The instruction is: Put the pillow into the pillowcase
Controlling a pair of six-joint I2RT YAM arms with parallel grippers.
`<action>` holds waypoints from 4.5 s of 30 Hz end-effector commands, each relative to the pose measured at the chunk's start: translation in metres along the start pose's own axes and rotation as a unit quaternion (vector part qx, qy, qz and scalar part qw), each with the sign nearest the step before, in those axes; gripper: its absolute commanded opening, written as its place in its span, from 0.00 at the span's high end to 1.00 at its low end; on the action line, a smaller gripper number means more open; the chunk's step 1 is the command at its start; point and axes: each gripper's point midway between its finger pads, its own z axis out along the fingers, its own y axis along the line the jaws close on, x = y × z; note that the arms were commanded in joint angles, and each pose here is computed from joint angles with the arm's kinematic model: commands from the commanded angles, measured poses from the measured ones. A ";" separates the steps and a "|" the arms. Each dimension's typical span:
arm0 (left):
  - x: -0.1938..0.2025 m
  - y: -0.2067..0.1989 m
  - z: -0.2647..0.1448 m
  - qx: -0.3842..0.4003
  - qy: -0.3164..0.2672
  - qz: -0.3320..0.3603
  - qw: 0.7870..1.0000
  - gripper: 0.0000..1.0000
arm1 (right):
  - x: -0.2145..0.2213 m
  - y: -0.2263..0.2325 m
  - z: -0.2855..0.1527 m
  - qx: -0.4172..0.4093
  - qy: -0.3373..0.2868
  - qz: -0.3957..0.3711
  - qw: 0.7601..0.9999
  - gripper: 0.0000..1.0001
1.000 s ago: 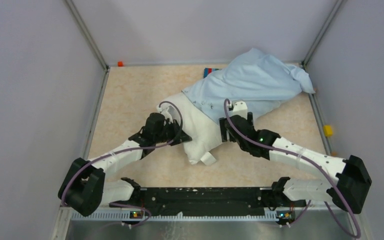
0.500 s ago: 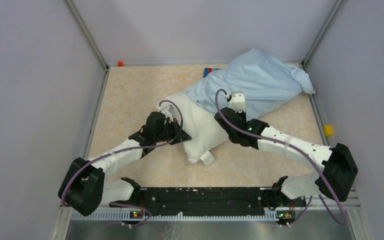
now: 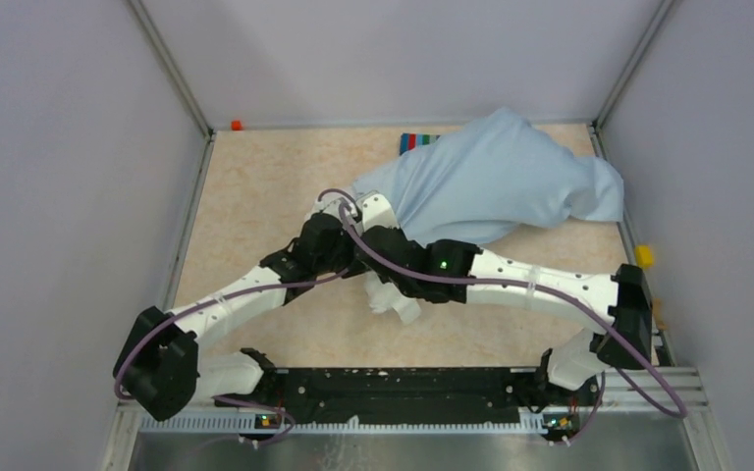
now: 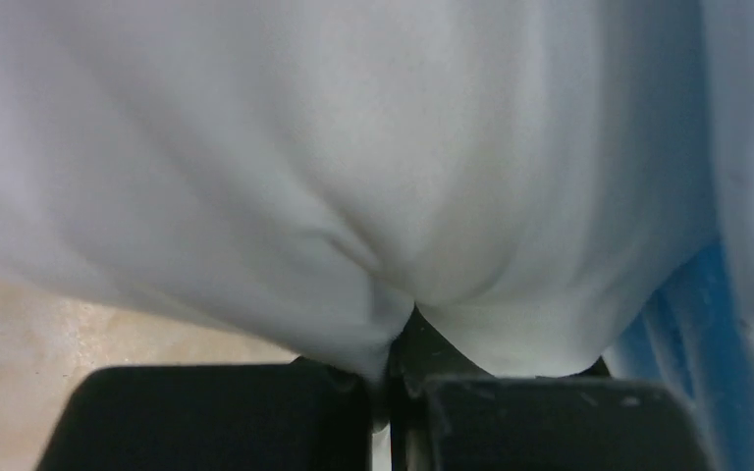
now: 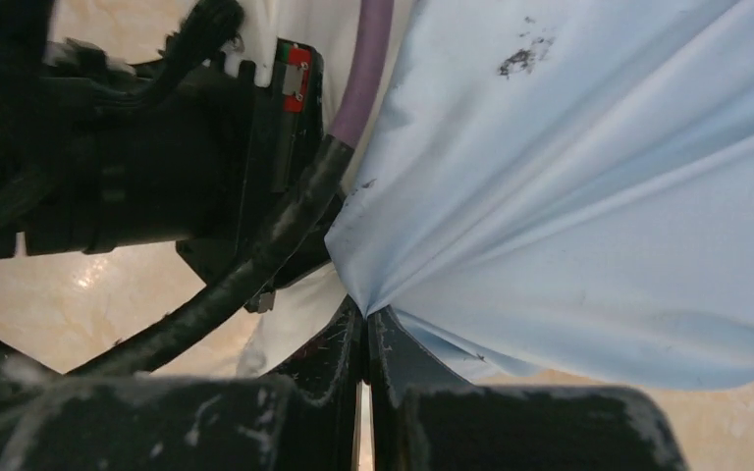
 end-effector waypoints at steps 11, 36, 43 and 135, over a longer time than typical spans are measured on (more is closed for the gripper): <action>-0.023 -0.131 -0.049 0.136 -0.044 0.048 0.989 0.94 | -0.212 -0.007 -0.099 -0.143 -0.194 0.086 0.967 1.00; -0.078 -0.082 -0.119 -0.051 -0.130 0.240 0.961 0.01 | -0.161 0.003 0.150 -0.266 -0.022 0.224 0.937 1.00; -0.081 -0.079 -0.068 -0.080 -0.095 0.279 0.952 0.07 | -0.172 -0.008 0.133 -0.249 -0.037 0.220 0.942 1.00; -0.214 0.060 0.019 0.017 -0.064 -0.055 0.996 0.88 | -0.134 0.032 0.023 -0.101 -0.095 0.032 0.990 0.90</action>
